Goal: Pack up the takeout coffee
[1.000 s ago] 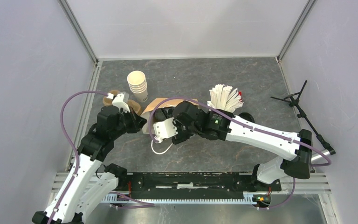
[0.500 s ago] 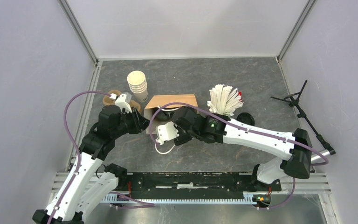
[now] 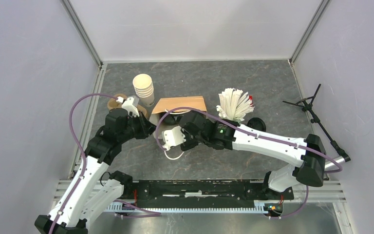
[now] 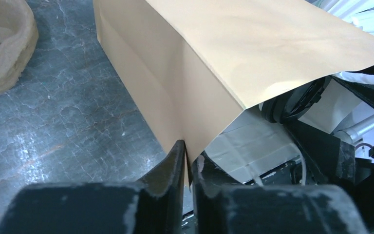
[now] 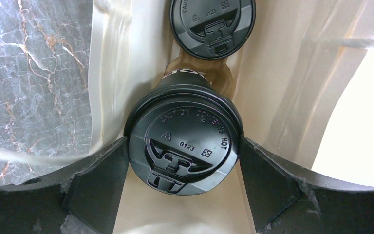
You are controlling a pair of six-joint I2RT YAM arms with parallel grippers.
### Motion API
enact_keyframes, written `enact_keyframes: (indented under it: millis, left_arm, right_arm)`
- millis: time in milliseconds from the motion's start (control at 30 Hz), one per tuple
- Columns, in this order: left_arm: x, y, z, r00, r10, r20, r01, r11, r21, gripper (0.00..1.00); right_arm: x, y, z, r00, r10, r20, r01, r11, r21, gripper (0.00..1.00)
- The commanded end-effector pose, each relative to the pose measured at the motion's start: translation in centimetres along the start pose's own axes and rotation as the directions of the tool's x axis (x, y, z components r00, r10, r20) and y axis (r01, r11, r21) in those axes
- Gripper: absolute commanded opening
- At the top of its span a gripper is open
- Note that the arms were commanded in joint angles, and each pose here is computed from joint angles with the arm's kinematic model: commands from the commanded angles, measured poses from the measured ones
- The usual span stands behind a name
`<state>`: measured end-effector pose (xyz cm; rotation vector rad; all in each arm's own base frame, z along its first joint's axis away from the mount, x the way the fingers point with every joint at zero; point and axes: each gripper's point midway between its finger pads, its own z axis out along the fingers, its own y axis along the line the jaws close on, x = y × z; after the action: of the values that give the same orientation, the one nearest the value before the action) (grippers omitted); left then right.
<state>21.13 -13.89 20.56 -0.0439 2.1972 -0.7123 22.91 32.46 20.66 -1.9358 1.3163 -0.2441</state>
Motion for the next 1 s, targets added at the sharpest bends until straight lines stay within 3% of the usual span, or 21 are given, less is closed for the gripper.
enact_keyframes:
  millis: [0, 67, 467, 967]
  left_arm:
    - [-1.3, -1.2, -0.3, 0.998, 0.029, 0.049, -0.032, 0.998, 0.054, 0.08]
    - [-1.1, -1.6, -0.3, 0.998, 0.035, 0.043, -0.038, 0.996, 0.08, 0.03]
    - [-0.1, -2.1, -0.4, 0.996, 0.085, 0.029, -0.088, 0.986, 0.142, 0.03]
    - [0.4, -2.2, -0.5, 0.989, 0.148, 0.016, -0.148, 0.975, 0.167, 0.02]
  right_arm:
    - [-0.4, -1.4, 0.7, 1.0, 0.009, 0.024, -0.01, 0.999, 0.049, 0.86]
    - [-0.5, -2.0, 1.0, 1.0, 0.019, 0.02, -0.02, 0.998, 0.062, 0.86]
    - [-0.8, -5.1, 1.3, 0.993, 0.087, 0.08, -0.096, 0.988, 0.12, 0.85]
    - [-0.4, -6.6, 2.0, 0.997, 0.017, 0.081, -0.026, 0.993, 0.118, 0.85]
